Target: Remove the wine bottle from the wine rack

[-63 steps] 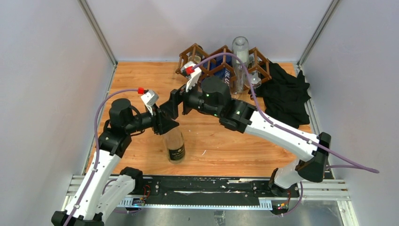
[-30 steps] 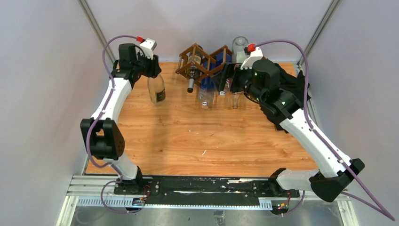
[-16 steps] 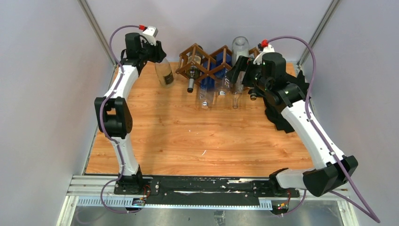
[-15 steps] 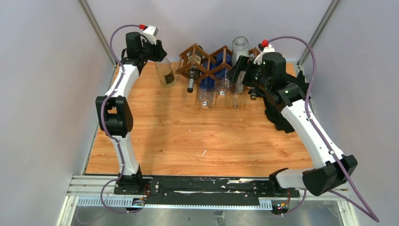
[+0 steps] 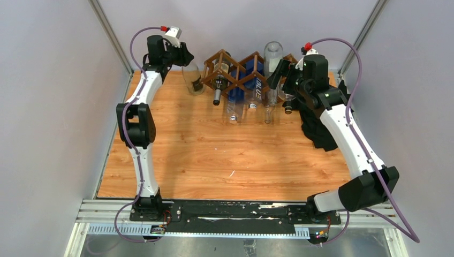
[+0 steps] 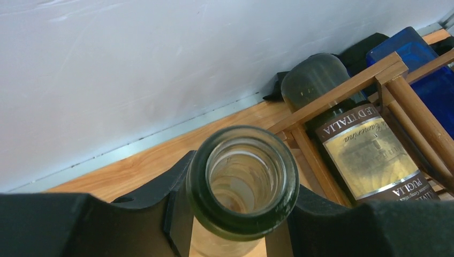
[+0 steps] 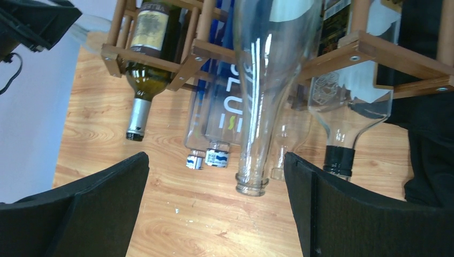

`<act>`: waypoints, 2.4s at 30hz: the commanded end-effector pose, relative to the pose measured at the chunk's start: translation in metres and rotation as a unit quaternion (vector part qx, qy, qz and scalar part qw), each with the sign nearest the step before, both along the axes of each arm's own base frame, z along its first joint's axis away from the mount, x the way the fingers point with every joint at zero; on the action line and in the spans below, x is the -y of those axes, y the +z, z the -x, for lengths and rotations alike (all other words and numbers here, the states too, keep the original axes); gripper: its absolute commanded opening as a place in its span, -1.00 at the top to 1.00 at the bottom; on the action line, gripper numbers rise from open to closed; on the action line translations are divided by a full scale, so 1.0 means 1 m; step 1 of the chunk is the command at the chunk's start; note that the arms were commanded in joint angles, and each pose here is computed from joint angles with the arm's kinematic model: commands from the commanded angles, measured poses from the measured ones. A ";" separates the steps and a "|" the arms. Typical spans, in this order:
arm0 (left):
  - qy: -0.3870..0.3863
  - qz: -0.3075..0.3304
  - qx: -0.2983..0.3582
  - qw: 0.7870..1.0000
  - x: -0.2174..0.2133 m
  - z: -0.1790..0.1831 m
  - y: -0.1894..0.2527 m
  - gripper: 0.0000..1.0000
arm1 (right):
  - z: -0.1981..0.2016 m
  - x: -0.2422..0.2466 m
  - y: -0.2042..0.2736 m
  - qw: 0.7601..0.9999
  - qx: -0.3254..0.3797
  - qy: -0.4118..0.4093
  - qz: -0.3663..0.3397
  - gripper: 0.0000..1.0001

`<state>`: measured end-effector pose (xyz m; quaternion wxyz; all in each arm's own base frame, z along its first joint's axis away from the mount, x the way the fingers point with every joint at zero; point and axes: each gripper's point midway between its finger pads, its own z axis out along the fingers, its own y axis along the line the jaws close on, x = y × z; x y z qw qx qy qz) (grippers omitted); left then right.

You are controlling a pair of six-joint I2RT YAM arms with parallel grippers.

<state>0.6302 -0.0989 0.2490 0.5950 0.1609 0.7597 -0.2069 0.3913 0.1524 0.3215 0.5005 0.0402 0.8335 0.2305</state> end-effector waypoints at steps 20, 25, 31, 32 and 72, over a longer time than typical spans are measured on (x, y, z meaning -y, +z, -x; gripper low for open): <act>-0.013 -0.147 0.083 0.986 -0.001 0.051 0.096 -1.00 | -0.053 0.010 -0.071 0.993 -0.113 -0.022 0.004 -0.95; -0.019 -0.151 0.051 0.987 -0.007 0.091 0.114 -1.00 | -0.052 0.003 -0.086 0.991 -0.130 -0.011 -0.011 -0.88; -0.024 -0.163 -0.013 0.986 -0.014 0.142 0.124 -1.00 | -0.055 0.003 -0.100 0.990 -0.138 -0.016 -0.012 -0.76; -0.023 -0.164 -0.021 0.986 -0.016 0.151 0.124 -1.00 | -0.056 0.002 -0.104 0.990 -0.140 -0.016 -0.014 -0.73; -0.188 -0.294 -0.002 0.937 0.006 0.331 0.068 -1.00 | 0.034 -0.014 0.039 0.987 0.022 0.060 -0.145 1.00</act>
